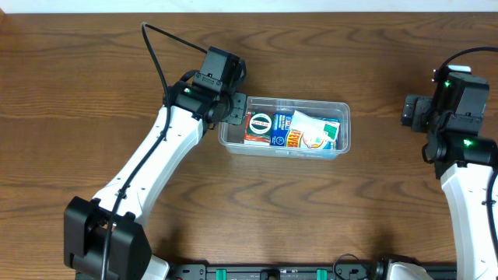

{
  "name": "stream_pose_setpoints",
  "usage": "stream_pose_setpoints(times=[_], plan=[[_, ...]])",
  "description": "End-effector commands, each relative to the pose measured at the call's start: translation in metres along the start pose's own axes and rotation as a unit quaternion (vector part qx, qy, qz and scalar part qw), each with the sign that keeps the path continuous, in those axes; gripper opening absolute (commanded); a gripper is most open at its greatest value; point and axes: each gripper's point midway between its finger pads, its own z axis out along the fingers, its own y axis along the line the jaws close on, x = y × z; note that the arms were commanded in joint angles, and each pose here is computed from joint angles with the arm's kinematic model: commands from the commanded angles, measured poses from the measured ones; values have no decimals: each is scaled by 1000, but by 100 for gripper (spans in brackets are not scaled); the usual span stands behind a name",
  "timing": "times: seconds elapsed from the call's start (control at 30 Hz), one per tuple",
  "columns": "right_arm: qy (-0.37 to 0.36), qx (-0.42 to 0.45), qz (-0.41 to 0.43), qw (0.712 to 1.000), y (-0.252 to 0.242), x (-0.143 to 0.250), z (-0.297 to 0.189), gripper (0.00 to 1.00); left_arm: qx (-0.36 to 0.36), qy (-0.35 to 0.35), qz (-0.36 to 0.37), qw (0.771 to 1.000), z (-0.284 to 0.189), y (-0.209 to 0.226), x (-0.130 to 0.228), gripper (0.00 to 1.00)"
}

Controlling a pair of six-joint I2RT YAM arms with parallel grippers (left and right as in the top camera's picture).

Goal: Pack container
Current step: 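Lower the bottle upright into the container's left end and release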

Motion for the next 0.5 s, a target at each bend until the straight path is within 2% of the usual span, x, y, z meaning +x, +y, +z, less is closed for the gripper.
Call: stream_pose_setpoints(times=[0.0, 0.47], plan=[[-3, 8, 9, 1000, -5, -2, -2, 99, -25, -17, -14, 999, -6, 8, -7, 6], [-3, 8, 9, 1000, -5, -2, -2, 99, -36, 36, -18, 999, 33, 11, 12, 6]])
